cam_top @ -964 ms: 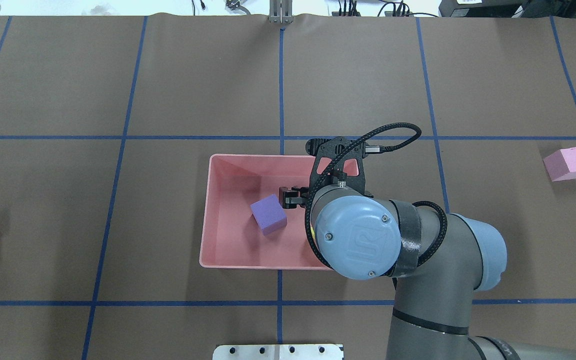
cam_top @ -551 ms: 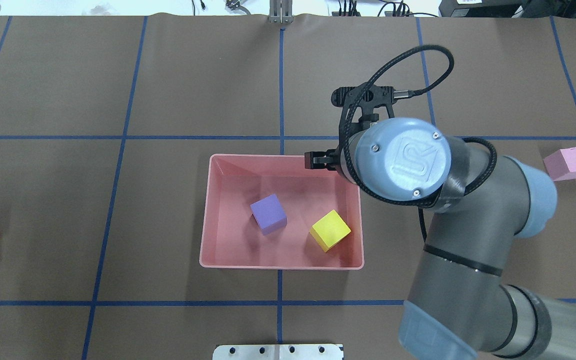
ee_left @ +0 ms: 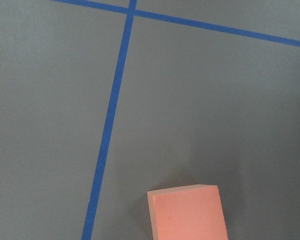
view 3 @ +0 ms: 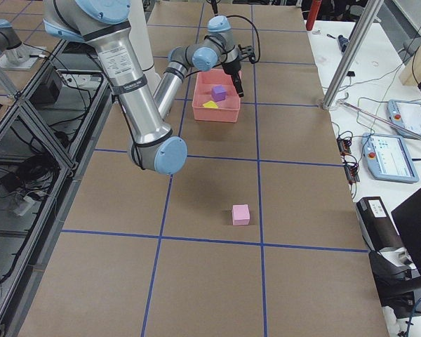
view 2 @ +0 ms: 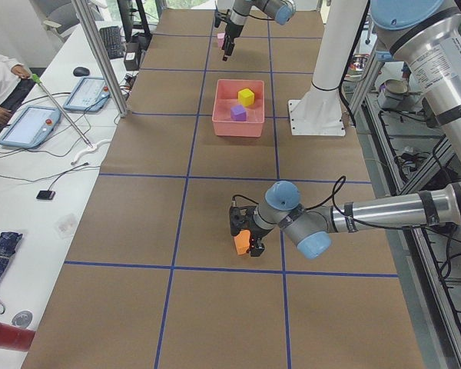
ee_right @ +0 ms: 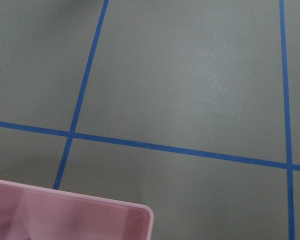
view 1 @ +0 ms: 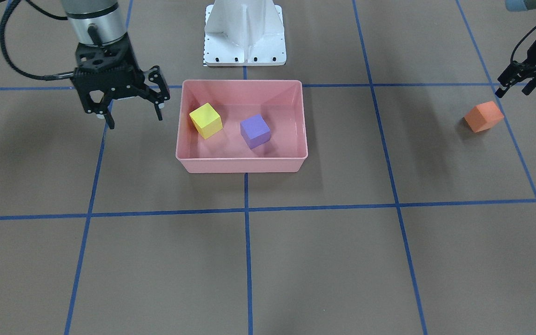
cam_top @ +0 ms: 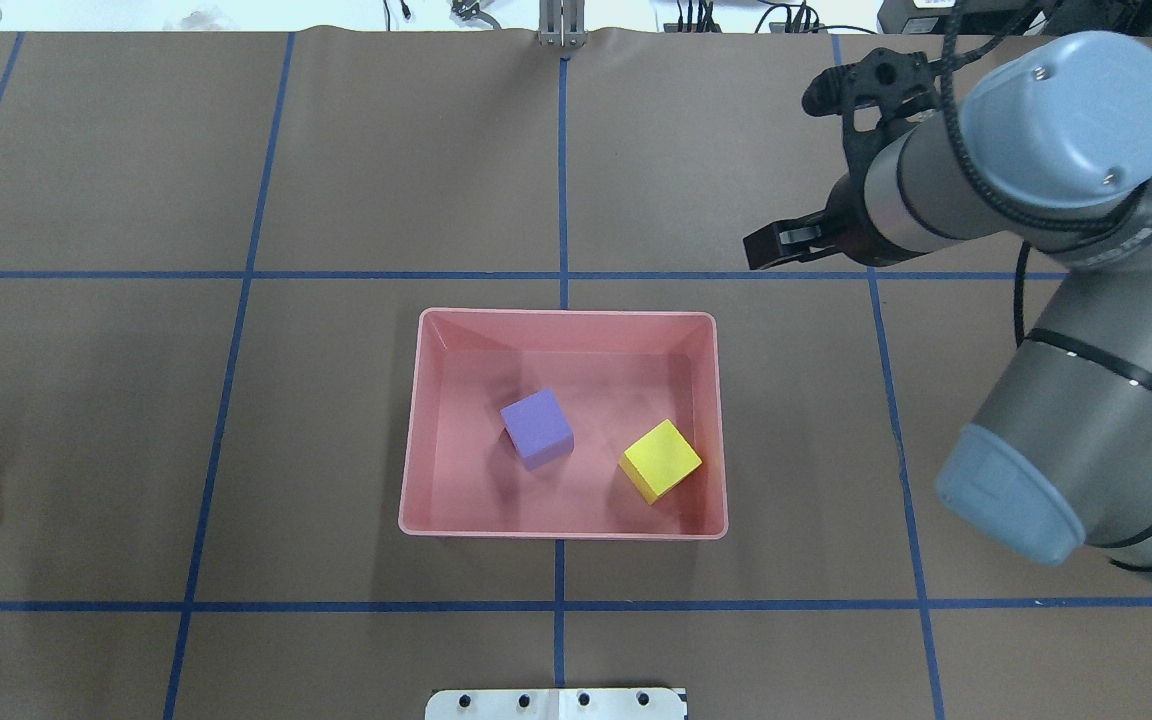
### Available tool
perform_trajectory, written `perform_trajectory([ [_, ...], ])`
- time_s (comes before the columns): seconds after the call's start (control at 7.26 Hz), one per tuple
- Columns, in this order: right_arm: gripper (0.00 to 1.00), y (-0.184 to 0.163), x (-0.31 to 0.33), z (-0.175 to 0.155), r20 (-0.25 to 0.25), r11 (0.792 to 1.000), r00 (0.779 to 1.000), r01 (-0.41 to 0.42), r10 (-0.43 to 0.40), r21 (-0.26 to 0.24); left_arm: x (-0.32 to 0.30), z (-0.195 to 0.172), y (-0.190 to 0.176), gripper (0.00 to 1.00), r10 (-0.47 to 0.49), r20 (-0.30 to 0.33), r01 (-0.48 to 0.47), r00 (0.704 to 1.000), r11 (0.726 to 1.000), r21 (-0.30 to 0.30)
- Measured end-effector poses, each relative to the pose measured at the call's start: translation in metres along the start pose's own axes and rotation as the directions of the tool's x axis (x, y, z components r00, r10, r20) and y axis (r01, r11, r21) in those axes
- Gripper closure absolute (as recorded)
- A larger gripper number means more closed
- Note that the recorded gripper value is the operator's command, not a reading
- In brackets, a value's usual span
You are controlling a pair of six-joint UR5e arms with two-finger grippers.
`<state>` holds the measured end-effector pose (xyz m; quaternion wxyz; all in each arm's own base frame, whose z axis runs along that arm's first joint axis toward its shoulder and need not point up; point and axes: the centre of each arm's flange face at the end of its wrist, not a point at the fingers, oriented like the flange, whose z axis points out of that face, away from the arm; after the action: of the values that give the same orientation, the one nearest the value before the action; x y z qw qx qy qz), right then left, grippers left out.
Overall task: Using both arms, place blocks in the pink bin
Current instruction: 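Raise the right gripper away from the bin while the left gripper grasps the orange cube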
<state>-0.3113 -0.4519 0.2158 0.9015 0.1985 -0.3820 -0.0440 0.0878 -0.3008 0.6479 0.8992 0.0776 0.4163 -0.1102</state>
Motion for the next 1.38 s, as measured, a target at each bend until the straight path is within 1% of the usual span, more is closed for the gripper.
perform_trajectory([
  [0.28, 0.00, -0.008, 0.066, -0.006, 0.004, 0.997, 0.997, 0.072, -0.072, -0.025, 0.011, 0.015, 0.002, 0.00, 0.029, -0.004, -0.029, 1.000, 0.999, -0.033],
  [0.55, 0.00, -0.012, 0.113, -0.010, -0.004, 0.992, 0.993, 0.114, -0.115, -0.050, 0.021, 0.041, -0.007, 0.00, 0.050, -0.010, -0.051, 0.999, 0.997, -0.052],
  [0.83, 0.00, -0.011, 0.136, -0.010, -0.011, 0.990, 0.992, 0.121, -0.122, -0.066, 0.021, 0.059, -0.011, 0.00, 0.066, -0.004, -0.066, 0.998, 0.996, -0.068],
  [1.1, 0.00, -0.007, 0.149, -0.007, -0.022, 0.988, 0.991, 0.131, -0.133, -0.080, 0.023, 0.068, -0.006, 0.01, 0.088, 0.006, -0.087, 0.996, 0.993, -0.084],
  [1.24, 0.00, -0.005, 0.157, -0.004, -0.030, 0.986, 0.989, 0.140, -0.144, -0.089, 0.026, 0.073, -0.004, 0.15, 0.100, 0.013, -0.099, 0.995, 0.991, -0.086],
  [1.38, 0.00, -0.005, 0.164, -0.003, -0.037, 0.985, 0.988, 0.147, -0.151, -0.094, 0.027, 0.077, -0.003, 0.54, 0.111, 0.023, -0.109, 0.994, 0.991, -0.081],
])
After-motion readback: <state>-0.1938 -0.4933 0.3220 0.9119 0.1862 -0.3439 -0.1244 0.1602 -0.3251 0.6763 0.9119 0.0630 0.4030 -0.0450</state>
